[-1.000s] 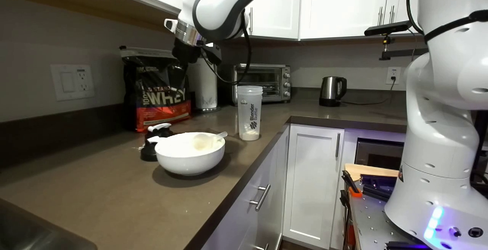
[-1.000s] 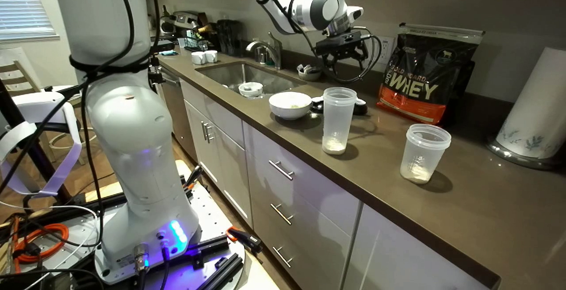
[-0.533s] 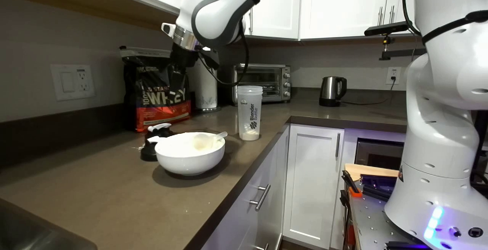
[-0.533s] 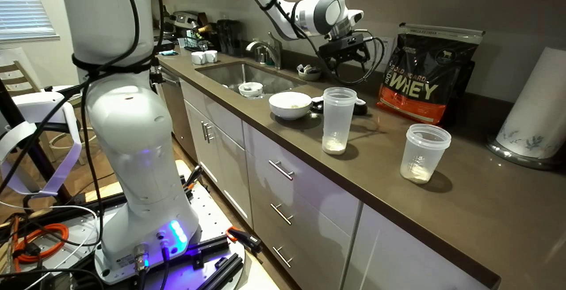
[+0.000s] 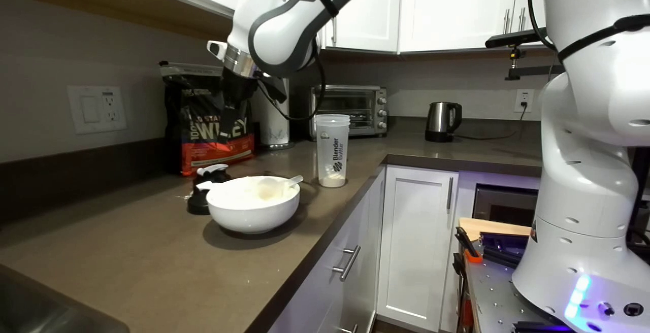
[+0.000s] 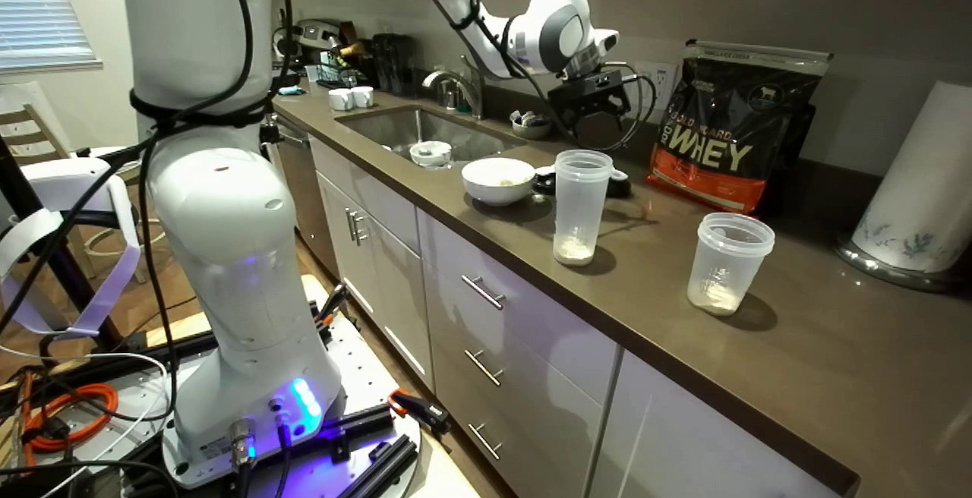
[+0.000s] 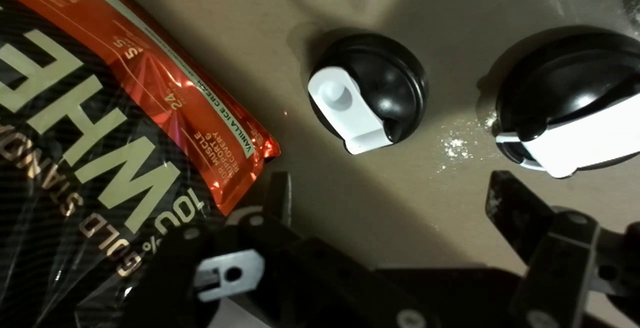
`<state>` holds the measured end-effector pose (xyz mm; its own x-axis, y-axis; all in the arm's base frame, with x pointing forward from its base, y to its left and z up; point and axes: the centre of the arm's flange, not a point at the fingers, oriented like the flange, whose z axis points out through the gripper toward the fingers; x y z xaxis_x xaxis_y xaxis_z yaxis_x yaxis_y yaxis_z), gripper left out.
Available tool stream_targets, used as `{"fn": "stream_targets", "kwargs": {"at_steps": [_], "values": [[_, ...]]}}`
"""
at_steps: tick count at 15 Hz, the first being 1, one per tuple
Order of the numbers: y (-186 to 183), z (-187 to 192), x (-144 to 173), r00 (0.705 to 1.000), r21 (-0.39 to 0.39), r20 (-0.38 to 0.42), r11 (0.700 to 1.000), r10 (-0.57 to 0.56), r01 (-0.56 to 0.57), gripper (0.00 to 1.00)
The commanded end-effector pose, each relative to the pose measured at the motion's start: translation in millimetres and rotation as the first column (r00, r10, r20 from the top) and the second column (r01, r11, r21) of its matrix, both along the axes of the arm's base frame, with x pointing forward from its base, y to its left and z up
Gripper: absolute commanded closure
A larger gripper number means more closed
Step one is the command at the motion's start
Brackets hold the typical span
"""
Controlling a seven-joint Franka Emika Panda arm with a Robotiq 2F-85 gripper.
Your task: Put the black lid on top of the bottle on the right
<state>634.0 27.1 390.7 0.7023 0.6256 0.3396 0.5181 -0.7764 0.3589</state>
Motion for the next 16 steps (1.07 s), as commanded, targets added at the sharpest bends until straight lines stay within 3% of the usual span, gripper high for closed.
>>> {"fn": "stream_targets", "kwargs": {"at_steps": [1,16], "values": [[-2.8,-6.1,16.4,0.995,-0.039,0.003,0.995,0.096,-0.096,0.00],[-10.5,-36.3,44.5,0.957,-0.130,-0.109,0.950,0.270,-0.283,0.00]]}}
